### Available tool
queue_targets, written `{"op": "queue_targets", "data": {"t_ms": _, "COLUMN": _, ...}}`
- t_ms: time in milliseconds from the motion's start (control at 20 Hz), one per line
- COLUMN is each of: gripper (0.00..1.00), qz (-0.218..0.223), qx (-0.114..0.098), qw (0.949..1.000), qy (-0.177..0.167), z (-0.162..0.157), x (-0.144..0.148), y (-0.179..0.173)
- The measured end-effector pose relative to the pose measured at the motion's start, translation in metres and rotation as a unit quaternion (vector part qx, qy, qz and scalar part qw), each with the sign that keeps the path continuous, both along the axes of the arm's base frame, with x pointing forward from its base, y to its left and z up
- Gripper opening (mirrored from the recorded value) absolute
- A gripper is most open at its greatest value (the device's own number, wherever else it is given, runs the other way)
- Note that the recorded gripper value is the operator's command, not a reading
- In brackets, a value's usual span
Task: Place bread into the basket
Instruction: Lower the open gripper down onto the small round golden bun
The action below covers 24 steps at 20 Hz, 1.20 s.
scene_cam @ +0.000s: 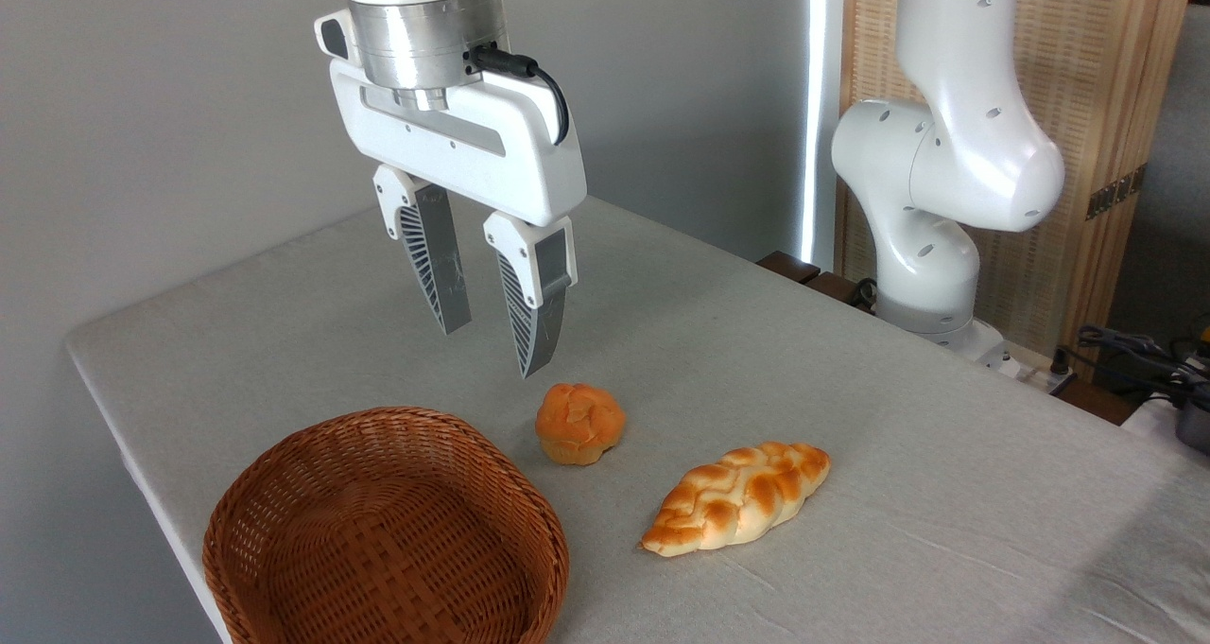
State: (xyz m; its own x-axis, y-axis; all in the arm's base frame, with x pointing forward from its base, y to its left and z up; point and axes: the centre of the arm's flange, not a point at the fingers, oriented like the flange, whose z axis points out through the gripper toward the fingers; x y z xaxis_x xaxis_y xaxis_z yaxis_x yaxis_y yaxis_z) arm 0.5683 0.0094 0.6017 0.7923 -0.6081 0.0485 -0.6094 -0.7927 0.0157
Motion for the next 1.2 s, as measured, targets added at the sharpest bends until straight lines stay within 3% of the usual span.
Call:
{"op": "queue_targets", "data": {"t_ms": 650, "gripper": 1.0, "qz": 0.0, "qx": 0.0, "qw": 1.0, "qy": -0.001, "z": -0.009, "x": -0.007, "y": -0.001}}
{"op": "queue_targets", "data": {"t_ms": 850, "gripper": 1.0, "qz": -0.015, "qx": 0.002, "qw": 0.9994, "qy": -0.031, "z": -0.039, "x": -0.025, "y": -0.021}}
{"op": "queue_targets", "data": {"t_ms": 1050, "gripper": 1.0, "qz": -0.055, "qx": 0.004, "qw": 0.9984, "qy": -0.012, "z": -0.085, "x": -0.053, "y": -0.026}}
{"op": "queue_targets", "data": {"t_ms": 1200, "gripper": 1.0, "qz": -0.069, "qx": -0.019, "qw": 0.9974, "qy": 0.008, "z": -0.11, "x": -0.069, "y": -0.031}}
